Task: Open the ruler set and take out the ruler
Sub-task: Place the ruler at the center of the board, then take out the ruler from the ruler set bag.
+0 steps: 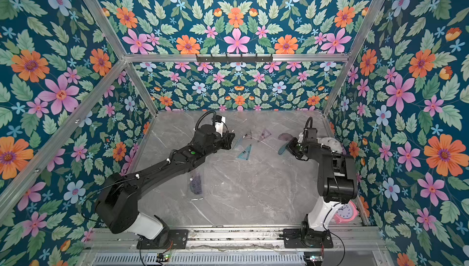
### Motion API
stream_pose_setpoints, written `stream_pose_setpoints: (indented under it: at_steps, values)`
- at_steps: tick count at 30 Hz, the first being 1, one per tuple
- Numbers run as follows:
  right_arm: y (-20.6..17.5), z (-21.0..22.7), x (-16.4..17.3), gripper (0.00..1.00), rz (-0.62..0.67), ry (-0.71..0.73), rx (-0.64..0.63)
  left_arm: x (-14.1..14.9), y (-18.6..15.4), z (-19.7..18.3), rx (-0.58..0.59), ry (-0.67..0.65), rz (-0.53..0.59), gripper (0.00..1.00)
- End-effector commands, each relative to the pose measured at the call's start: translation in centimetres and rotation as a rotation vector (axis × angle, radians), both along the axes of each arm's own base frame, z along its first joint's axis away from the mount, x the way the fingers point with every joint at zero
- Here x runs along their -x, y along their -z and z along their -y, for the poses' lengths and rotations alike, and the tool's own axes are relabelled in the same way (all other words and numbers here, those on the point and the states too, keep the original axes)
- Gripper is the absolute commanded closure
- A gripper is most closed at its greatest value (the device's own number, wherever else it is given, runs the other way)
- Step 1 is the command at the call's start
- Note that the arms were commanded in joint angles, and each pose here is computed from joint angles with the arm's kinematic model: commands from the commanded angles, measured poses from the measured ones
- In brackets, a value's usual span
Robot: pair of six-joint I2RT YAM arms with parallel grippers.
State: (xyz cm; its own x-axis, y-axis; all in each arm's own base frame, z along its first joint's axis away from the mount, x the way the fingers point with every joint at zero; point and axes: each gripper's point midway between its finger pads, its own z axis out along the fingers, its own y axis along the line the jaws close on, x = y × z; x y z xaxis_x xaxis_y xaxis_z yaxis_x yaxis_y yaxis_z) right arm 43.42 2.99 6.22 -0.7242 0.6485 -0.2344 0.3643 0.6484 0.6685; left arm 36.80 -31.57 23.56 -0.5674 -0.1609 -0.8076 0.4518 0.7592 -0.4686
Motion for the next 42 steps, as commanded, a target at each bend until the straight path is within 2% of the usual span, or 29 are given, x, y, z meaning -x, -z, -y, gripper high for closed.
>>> stream_pose_setpoints:
  at_steps: [1,3,7,14,17,23,28,31,36,42]
  values:
    - [0.0,0.2,-0.6,0.99,0.019,-0.001,0.012,0.0,-0.4,0.1,-0.003,0.007,0.01,1.0]
    - [0.1,0.4,-0.6,0.96,0.016,0.003,0.022,0.0,-0.3,0.1,-0.006,0.008,0.009,1.0]
    - [-0.2,1.0,-0.2,0.79,0.016,0.021,0.054,-0.1,-0.3,0.2,-0.004,0.009,0.007,1.0]
    - [-1.2,1.6,0.9,0.67,0.03,0.039,0.104,-0.2,-0.5,0.4,-0.002,0.014,0.01,1.0]
    - [-1.4,1.9,1.5,0.65,0.027,0.047,0.127,-0.2,-0.5,0.5,-0.002,0.017,0.006,1.0]
    - [-8.6,-1.1,2.4,0.65,0.18,-0.023,0.114,-0.3,-0.2,0.8,-0.011,0.023,-0.001,1.0]
    - [-15.7,-7.8,4.1,0.71,0.324,-0.164,0.099,-0.3,-0.2,1.8,-0.037,0.038,0.014,1.0]
    - [-18.4,-11.6,5.2,0.76,0.371,-0.233,0.068,-0.2,-0.3,2.4,-0.06,0.039,0.03,1.0]
    - [-20.0,-16.2,6.0,0.79,0.384,-0.309,-0.021,0.1,-0.7,2.7,-0.09,0.03,0.063,1.0]
    - [-18.9,-19.0,5.6,0.82,0.333,-0.323,-0.106,0.5,-0.7,3.1,-0.106,0.033,0.077,1.0]
